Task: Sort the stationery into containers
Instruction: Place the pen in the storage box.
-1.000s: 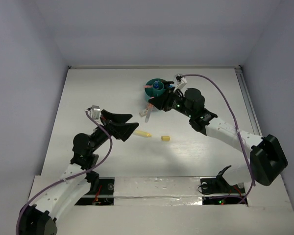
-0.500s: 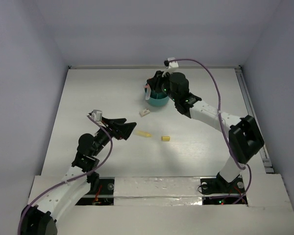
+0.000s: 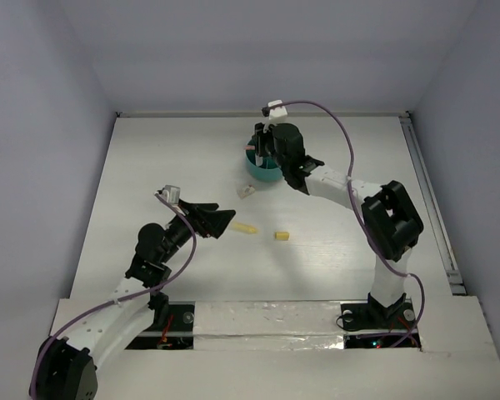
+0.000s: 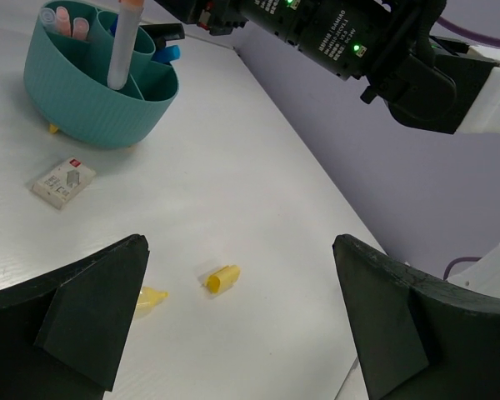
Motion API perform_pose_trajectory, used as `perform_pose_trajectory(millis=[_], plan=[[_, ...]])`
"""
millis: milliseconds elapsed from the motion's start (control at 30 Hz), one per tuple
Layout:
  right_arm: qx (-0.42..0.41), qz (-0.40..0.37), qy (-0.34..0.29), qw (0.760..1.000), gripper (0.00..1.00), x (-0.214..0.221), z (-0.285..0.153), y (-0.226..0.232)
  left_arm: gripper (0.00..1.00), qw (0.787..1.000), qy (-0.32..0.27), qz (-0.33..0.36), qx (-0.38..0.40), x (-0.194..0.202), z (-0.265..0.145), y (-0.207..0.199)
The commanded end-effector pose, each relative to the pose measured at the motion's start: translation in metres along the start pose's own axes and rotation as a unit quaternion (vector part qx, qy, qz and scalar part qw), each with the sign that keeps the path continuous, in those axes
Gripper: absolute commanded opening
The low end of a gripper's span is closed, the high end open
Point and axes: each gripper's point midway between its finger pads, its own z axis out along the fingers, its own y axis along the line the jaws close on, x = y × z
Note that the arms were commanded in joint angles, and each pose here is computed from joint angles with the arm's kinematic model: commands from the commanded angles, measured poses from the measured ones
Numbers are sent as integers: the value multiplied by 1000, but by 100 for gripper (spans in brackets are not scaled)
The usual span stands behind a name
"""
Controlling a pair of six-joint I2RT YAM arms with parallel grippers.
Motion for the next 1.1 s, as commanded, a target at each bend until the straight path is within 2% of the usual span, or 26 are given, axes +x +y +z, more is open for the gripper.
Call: perform_pose_trajectory(millis=[0, 367, 400, 433, 533, 700, 767, 800, 867, 933, 1067], plan=[[19, -17, -61, 998, 0, -39, 9, -7, 92, 999, -20, 13, 31, -11, 1, -13], [23, -3, -56, 998, 2, -15, 6, -11, 92, 1000, -12, 10, 20, -8, 5, -7], [19, -2, -60, 998, 5, -18, 4, -10, 92, 1000, -11, 10, 20, -8, 5, -7], [18, -2, -62, 998, 13, -20, 3, -10, 92, 1000, -12, 11, 20, -8, 5, -7], [18, -1, -65, 998, 27, -25, -2, -10, 92, 1000, -10, 12, 19, -7, 6, -6], [13, -2, -67, 998, 41, -32, -11, -10, 92, 1000, -12, 15, 12, -9, 7, -4], [9, 0, -73, 997, 49, -39, -16, -9, 92, 1000, -12, 15, 6, -9, 7, -2], [7, 2, -73, 997, 50, -41, -18, -8, 92, 1000, -13, 16, 5, -11, 8, -2], [8, 6, -75, 997, 61, -45, -23, -9, 92, 1000, -10, 16, -4, -10, 10, 2], [7, 6, -72, 997, 64, -47, -26, -9, 93, 1000, -6, 15, -11, -9, 11, 5], [-2, 19, -68, 998, 64, -51, -44, -9, 93, 999, 2, 17, -49, -9, 15, 19]])
